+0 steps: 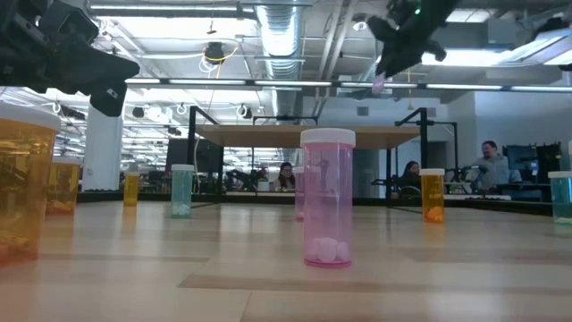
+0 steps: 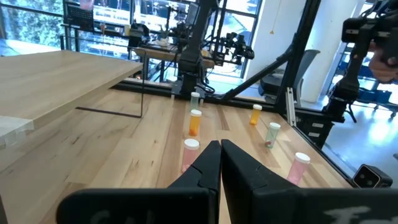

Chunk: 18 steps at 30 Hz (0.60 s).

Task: Pick and place medicine bottles onto shelf by color
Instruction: Put the top right pink small pill bottle on the shelf

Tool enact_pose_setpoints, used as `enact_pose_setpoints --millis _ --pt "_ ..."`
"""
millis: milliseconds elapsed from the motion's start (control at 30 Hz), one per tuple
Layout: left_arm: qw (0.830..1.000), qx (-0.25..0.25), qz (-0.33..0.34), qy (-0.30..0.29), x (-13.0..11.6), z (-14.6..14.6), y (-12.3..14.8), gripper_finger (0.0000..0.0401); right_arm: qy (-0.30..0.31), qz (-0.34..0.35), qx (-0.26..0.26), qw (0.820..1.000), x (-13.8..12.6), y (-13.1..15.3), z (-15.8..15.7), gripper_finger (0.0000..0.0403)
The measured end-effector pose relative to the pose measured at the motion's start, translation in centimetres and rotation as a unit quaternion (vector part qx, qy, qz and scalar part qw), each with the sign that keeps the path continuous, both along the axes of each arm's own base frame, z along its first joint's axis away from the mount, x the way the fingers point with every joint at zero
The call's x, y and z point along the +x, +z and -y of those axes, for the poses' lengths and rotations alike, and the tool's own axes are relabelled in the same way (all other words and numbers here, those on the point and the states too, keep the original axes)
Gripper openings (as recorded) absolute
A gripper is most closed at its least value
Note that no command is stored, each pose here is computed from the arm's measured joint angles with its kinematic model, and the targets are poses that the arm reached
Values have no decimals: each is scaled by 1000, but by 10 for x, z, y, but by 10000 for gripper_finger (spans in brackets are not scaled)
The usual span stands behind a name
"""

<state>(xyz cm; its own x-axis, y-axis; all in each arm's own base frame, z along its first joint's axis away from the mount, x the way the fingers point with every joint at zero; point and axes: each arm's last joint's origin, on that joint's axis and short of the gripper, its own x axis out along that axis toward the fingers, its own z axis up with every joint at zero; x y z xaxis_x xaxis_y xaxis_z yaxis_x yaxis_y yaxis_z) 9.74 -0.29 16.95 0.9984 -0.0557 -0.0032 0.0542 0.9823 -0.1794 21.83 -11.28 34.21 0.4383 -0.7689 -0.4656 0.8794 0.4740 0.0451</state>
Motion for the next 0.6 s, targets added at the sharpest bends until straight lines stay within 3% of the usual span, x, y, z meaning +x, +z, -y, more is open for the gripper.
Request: enact_pose_setpoints --millis 600 --pt "1000 0 0 0 0 0 0 0 -22 -80 72 994 28 -53 46 112"
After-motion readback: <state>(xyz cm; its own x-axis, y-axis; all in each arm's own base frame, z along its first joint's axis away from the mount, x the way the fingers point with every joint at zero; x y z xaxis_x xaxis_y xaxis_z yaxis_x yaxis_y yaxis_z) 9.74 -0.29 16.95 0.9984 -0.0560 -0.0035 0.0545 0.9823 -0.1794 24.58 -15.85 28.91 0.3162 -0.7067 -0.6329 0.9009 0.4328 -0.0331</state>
